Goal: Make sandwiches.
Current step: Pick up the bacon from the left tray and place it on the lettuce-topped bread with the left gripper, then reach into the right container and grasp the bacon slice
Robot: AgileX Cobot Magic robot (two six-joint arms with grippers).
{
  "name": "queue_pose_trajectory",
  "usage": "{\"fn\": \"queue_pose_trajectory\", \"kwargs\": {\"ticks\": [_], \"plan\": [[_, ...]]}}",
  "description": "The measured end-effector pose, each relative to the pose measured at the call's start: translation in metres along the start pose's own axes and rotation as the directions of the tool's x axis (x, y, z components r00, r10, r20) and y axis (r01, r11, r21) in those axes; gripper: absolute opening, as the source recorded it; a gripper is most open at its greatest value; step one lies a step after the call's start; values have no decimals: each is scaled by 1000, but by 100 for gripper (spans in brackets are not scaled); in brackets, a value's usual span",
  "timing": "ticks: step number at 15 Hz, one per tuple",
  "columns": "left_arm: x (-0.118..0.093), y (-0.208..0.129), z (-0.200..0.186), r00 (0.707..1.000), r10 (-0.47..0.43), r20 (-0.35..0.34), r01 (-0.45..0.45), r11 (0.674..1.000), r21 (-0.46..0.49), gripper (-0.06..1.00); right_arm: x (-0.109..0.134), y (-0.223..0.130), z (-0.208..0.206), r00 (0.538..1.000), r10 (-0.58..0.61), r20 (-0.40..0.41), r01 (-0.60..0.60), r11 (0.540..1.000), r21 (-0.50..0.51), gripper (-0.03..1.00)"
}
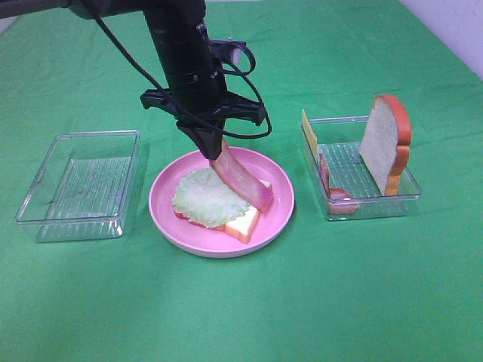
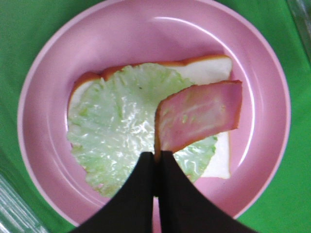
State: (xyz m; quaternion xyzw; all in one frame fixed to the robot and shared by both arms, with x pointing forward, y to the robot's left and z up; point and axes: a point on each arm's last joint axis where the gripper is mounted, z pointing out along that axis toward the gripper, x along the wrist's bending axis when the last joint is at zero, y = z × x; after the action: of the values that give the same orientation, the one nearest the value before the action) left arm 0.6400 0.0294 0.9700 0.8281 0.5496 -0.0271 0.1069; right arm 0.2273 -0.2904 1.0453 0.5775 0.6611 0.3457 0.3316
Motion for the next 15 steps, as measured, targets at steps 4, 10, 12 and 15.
{"fn": "queue_pose_trajectory", "kwargs": {"ticks": [4, 10, 12, 15], "plan": [[2, 0, 0, 1000, -1, -20, 1, 1000, -3, 1, 0, 0, 0, 1000, 0, 0, 0, 1000, 0, 74], [2, 0, 0, 999, -24, -23, 24, 1000, -4, 56, 0, 0, 0, 1000, 0, 0, 0, 1000, 0, 74], [2, 0, -1, 999, -30, -23, 30, 1000, -6, 70, 0, 0, 0, 1000, 0, 0, 0, 1000, 0, 74], [1, 0, -25, 999, -36, -31, 34, 998, -58, 73, 0, 0, 0, 1000, 0, 0, 0, 1000, 0, 74]]}}
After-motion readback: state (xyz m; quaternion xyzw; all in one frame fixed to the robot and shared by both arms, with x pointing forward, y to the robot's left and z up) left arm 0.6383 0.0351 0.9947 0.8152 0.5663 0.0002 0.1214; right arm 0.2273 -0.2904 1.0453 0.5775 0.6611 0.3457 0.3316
